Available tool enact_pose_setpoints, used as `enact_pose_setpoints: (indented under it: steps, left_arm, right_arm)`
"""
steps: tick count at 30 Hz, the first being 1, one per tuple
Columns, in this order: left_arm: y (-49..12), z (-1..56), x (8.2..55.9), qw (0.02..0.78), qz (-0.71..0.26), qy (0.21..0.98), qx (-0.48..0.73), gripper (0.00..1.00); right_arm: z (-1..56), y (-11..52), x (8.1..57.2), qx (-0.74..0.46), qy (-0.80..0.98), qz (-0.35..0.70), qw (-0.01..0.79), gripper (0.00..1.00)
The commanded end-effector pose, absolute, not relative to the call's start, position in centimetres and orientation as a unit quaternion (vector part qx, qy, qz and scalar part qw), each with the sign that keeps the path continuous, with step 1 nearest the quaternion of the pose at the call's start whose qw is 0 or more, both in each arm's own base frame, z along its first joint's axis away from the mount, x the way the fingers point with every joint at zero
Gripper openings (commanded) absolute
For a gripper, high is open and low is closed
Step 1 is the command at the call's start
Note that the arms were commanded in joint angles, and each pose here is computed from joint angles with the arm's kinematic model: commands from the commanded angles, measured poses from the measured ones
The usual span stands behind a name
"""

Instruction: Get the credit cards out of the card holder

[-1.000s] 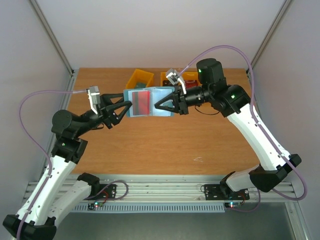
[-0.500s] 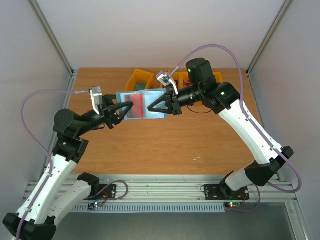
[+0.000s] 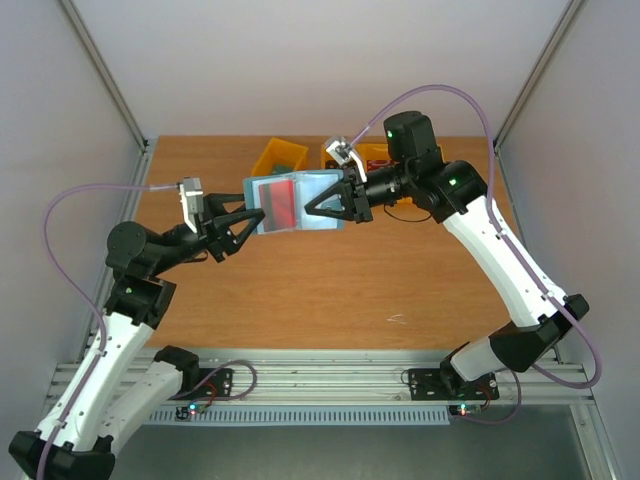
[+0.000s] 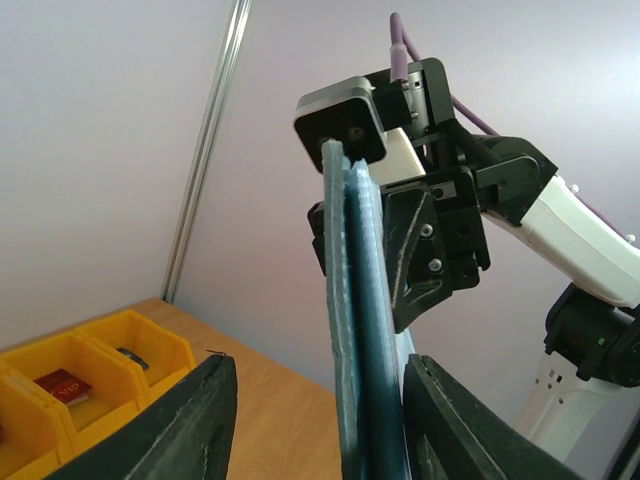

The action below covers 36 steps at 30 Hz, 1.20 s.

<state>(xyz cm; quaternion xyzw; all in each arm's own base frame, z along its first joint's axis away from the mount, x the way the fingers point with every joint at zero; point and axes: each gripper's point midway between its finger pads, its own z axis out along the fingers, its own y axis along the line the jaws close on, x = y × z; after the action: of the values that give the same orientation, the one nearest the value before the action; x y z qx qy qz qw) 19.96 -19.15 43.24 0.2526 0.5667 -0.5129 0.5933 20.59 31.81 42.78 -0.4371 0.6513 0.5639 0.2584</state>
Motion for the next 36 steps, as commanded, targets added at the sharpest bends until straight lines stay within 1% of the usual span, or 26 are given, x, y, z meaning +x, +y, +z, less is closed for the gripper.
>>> enact_pose_setpoints:
  steps: [1,10,22,28,32,36]
  left_arm:
    - [-18.9,43.5,19.7,0.603,-0.512,0.556,0.253,0.47]
    - [-17.5,43.6,21.3,0.613,-0.506,0.571,0.204,0.47]
    - [-18.8,42.6,20.3,0.595,-0.495,0.579,0.257,0.48]
    - [-18.7,43.3,19.7,0.597,-0.506,0.569,0.254,0.6]
    - [-18.1,44.1,19.7,0.597,-0.524,0.562,0.231,0.68]
    - [-18.5,44.5,18.3,0.572,-0.55,0.554,0.251,0.77]
  right_arm:
    - [43.9,31.0,18.7,-0.459,0.628,0.57,0.264,0.01]
    - [44.2,30.4,17.8,-0.466,0.621,0.576,0.255,0.01]
    - [44.1,31.0,18.6,-0.45,0.623,0.59,0.246,0.01]
    - [42.8,31.2,20.7,-0.422,0.669,0.551,0.265,0.01]
    - [42.3,31.0,21.3,-0.413,0.687,0.532,0.272,0.01]
    - [41.9,30.9,21.6,-0.409,0.699,0.521,0.27,0.01]
